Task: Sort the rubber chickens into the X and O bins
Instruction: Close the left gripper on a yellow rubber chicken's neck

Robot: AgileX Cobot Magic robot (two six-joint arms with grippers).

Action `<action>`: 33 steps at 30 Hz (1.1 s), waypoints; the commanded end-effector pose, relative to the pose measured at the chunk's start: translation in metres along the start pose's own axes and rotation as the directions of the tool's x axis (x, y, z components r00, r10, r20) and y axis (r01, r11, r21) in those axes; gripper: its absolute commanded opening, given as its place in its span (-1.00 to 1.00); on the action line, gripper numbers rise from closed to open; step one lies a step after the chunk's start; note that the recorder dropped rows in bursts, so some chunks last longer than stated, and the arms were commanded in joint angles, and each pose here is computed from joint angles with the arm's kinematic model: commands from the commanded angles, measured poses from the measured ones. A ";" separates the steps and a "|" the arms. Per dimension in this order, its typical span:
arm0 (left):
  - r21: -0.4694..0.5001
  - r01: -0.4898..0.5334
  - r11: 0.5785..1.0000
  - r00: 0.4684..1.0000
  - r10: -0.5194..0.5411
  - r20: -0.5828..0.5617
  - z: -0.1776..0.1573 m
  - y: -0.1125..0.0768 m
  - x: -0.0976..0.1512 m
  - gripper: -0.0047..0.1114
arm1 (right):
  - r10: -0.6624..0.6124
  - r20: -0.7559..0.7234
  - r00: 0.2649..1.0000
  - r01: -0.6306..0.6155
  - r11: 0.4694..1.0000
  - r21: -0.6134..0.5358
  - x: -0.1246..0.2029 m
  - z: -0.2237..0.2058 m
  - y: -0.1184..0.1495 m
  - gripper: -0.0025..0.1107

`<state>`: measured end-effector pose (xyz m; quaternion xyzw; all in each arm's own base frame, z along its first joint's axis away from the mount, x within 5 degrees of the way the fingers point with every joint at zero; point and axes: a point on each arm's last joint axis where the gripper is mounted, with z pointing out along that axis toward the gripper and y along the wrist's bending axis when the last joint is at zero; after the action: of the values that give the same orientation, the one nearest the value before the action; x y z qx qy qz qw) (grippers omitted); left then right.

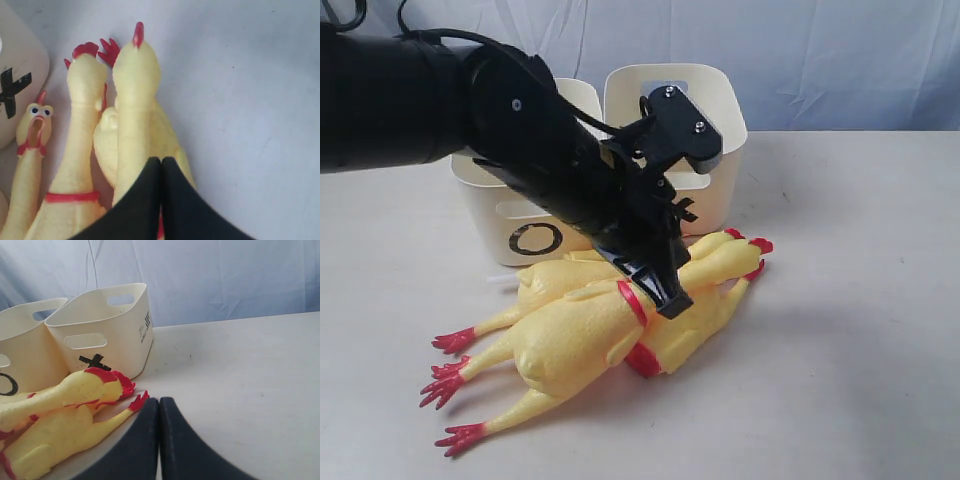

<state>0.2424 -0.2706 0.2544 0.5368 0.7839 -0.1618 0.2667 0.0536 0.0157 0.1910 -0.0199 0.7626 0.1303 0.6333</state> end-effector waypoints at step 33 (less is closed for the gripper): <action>-0.044 -0.033 0.998 0.990 0.027 -0.136 0.065 0.019 0.022 -0.02 | 0.000 0.016 1.000 0.000 1.000 -0.001 -0.001 0.000 0.000 -0.97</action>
<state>0.2665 -0.2807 0.1935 0.5556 0.7931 -0.1039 0.2268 0.0536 0.0157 0.1910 -0.0199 0.7626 0.1303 0.6333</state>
